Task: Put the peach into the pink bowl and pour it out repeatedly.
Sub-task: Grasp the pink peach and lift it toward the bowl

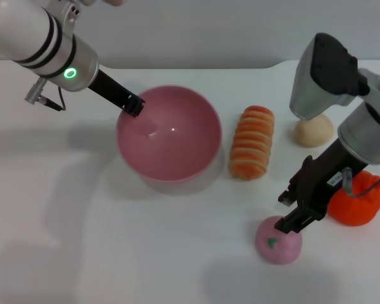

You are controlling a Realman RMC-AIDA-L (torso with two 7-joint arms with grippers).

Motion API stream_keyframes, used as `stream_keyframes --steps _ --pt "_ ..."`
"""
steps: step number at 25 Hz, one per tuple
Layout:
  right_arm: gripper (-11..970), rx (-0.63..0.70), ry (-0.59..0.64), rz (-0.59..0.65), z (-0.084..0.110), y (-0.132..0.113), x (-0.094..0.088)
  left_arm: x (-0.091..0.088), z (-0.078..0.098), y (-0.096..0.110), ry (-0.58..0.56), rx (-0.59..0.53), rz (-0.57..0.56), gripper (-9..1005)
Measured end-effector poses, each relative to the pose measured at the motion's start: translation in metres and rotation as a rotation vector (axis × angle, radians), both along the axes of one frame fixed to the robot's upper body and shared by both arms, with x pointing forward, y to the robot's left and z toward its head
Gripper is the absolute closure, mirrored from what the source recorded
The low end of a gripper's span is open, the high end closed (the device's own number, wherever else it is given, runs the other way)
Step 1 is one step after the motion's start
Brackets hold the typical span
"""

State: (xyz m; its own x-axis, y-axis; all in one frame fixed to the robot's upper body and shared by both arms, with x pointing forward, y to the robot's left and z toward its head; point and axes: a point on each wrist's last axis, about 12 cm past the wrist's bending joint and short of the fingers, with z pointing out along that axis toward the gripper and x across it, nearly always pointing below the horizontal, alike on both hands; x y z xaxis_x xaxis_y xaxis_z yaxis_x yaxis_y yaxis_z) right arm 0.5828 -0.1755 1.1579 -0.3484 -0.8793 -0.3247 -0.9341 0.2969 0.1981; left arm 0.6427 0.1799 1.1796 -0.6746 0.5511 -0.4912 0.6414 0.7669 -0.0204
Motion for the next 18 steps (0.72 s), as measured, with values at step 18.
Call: stream_keyframes --steps 18 --pt "436 -0.059 0.035 -0.006 -0.033 0.002 -0.004 0.003 0.007 -0.011 -0.027 -0.007 -0.025 950"
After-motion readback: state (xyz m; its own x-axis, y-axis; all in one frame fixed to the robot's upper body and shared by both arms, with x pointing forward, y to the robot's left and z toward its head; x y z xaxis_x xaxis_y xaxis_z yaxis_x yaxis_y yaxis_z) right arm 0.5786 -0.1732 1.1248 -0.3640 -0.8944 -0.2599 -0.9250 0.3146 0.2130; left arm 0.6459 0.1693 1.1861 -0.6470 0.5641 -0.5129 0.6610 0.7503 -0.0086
